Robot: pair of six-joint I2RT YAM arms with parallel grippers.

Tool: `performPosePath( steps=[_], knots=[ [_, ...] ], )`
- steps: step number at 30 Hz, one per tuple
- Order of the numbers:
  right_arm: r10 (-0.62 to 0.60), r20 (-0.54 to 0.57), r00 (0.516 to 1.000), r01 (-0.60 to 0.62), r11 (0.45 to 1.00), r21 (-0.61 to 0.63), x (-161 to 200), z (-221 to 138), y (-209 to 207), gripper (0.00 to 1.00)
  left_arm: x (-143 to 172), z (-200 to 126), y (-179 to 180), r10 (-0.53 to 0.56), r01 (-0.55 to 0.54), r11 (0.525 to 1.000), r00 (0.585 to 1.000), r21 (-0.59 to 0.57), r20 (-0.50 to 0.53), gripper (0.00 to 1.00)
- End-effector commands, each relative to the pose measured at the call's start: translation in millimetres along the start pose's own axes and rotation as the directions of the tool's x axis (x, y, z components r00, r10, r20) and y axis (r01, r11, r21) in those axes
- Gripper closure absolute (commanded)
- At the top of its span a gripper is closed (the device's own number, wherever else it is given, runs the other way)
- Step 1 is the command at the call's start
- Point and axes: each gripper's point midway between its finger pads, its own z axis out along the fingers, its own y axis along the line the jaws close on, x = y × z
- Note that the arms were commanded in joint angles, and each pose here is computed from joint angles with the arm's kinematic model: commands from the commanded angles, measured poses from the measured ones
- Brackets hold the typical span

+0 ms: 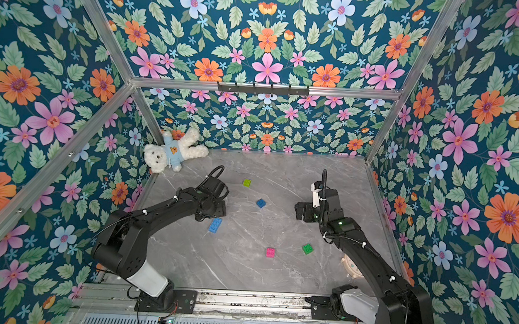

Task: Assemble the letter v with lego
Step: Adjust the lego brick at the center of the board, then pick up the lego brick from the center of the board.

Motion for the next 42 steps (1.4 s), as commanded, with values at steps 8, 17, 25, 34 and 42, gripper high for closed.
performPosePath(
  steps=[8, 17, 25, 34, 42],
  knots=[
    [-0.022, 0.004, 1.0, 0.022, 0.999, -0.032, -2, 0, 6, 0.01, 25, 15, -5, 0.161, -0.161, 0.987, 0.983, 0.005, -0.088, 0.24],
    [-0.02, -0.001, 1.0, 0.02, 0.999, -0.043, -1, 1, 7, 0.01, 27, 27, -3, 0.138, -0.142, 0.989, 0.985, -0.029, -0.107, 0.48],
    [-0.045, -0.033, 0.998, 0.039, 0.985, -0.169, 4, 11, 29, 0.01, 27, 25, -20, 0.093, -0.088, 0.995, 0.989, 0.052, -0.116, 0.65],
    [-0.241, -0.107, 0.965, 0.202, 0.936, -0.289, 22, 53, 97, 0.01, 20, 18, -37, 0.122, -0.109, 0.984, 0.989, 0.142, -0.087, 0.66],
    [-0.257, -0.249, 0.934, 0.205, 0.955, -0.217, 34, 114, 109, 0.13, 16, 14, -49, 0.146, -0.13, 0.97, 0.987, 0.207, -0.064, 0.38]
  ],
)
